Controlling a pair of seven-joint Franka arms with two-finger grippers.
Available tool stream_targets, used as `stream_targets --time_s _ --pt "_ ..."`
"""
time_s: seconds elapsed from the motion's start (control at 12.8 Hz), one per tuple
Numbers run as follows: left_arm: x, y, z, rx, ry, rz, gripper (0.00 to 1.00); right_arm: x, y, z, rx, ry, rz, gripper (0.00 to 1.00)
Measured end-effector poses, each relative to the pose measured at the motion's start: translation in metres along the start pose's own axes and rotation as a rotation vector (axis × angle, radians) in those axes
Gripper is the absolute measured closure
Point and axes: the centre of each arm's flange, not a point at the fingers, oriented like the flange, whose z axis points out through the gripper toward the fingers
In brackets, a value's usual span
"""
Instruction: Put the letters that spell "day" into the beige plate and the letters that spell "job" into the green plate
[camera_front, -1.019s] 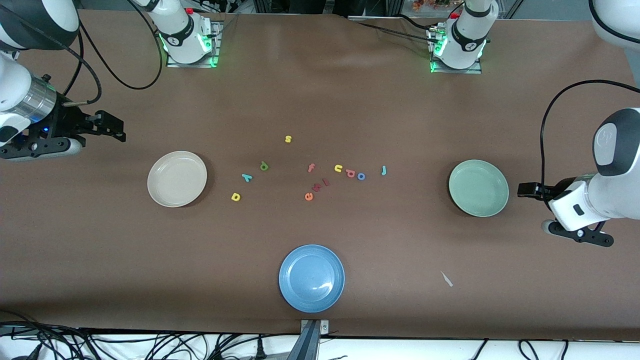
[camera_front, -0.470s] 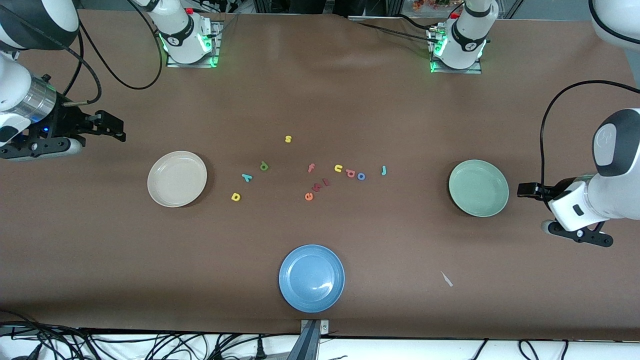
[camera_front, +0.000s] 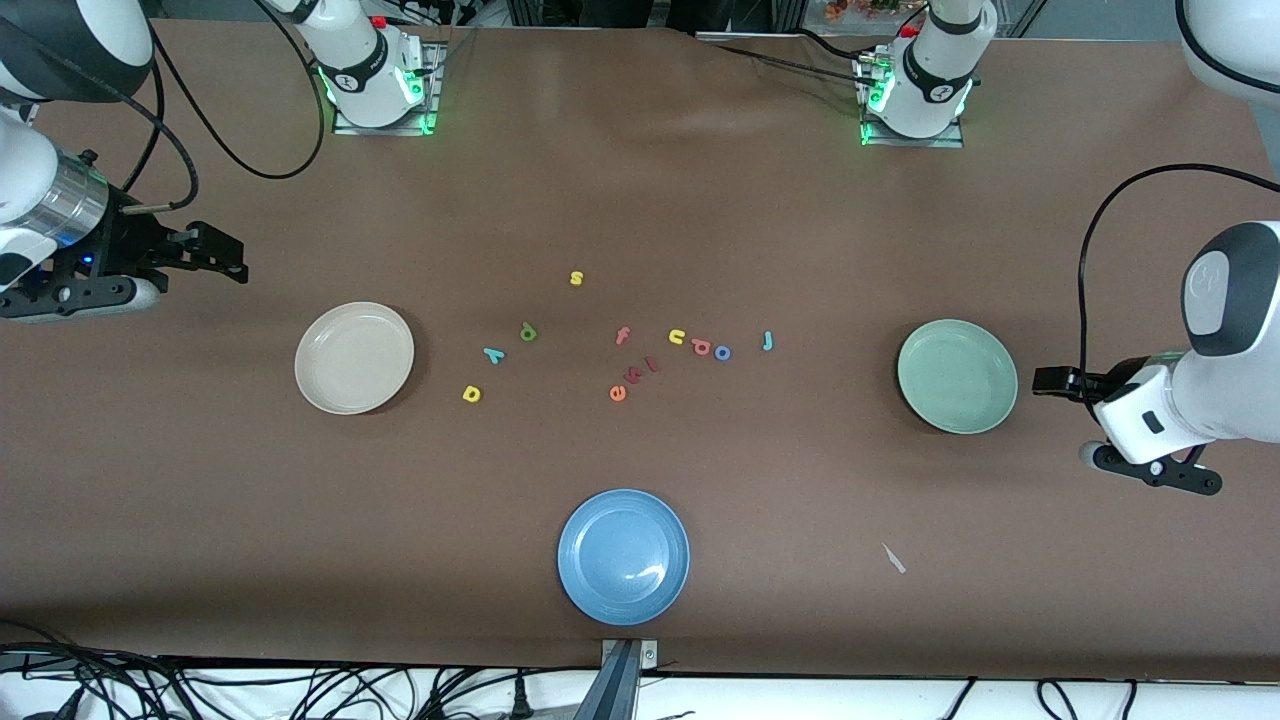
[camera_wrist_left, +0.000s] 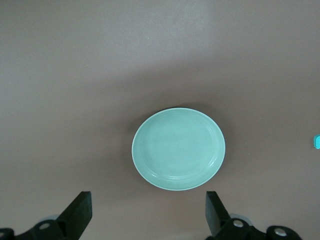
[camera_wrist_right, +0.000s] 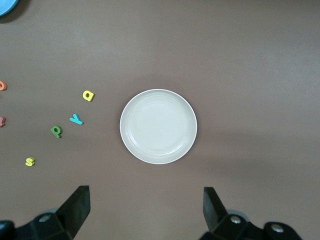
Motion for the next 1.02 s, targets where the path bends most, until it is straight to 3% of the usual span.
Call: stream_targets --time_s 0.31,0.78,1.02 --pt "0.000 0.000 0.001 0.000 -0.001 0.000 0.00 0.001 -0.006 0.008 0.006 -0.030 -0.027 0.00" --pt "0.001 0.000 0.002 -0.001 -0.003 0.000 0.00 0.014 -0.083 0.037 -0.002 -0.090 -0.078 0.00" --pt "0.001 0.000 0.003 -0.002 -0.004 0.000 0.00 0.032 -0.104 0.067 -0.010 -0.123 -0.033 0.00"
